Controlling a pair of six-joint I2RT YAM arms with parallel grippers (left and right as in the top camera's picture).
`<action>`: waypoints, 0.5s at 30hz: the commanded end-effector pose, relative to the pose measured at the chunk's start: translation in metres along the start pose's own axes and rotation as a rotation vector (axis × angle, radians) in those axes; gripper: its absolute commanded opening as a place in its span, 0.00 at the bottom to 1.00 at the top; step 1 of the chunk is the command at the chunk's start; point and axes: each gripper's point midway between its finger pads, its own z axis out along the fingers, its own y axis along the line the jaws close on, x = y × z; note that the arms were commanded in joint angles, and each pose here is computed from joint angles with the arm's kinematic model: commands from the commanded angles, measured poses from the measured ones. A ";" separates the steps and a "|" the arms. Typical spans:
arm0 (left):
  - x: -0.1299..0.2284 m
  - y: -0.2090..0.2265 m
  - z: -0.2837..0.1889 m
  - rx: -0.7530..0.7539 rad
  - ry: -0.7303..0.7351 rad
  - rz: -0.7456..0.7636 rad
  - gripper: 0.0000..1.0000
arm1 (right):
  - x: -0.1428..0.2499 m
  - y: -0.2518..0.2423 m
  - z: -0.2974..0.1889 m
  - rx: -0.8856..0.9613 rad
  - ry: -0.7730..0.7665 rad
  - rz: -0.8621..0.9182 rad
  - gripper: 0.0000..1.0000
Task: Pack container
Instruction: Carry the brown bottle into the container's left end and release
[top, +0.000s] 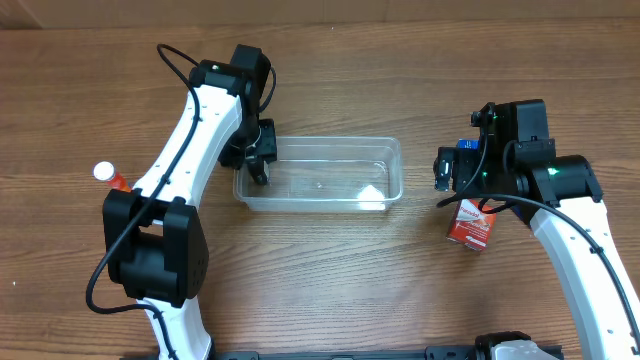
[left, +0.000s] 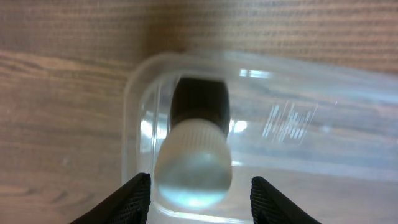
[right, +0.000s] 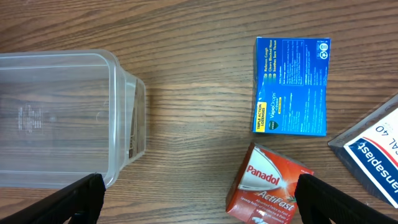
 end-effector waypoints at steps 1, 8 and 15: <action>-0.011 -0.003 -0.055 0.051 -0.127 -0.004 0.55 | -0.013 0.002 -0.010 -0.006 -0.046 -0.003 1.00; -0.002 0.077 -0.163 0.092 -0.403 -0.204 0.74 | -0.013 0.002 -0.010 -0.006 -0.046 -0.003 1.00; 0.028 0.222 -0.184 -0.044 -0.450 -0.572 0.93 | -0.013 0.002 -0.010 -0.007 -0.046 -0.003 1.00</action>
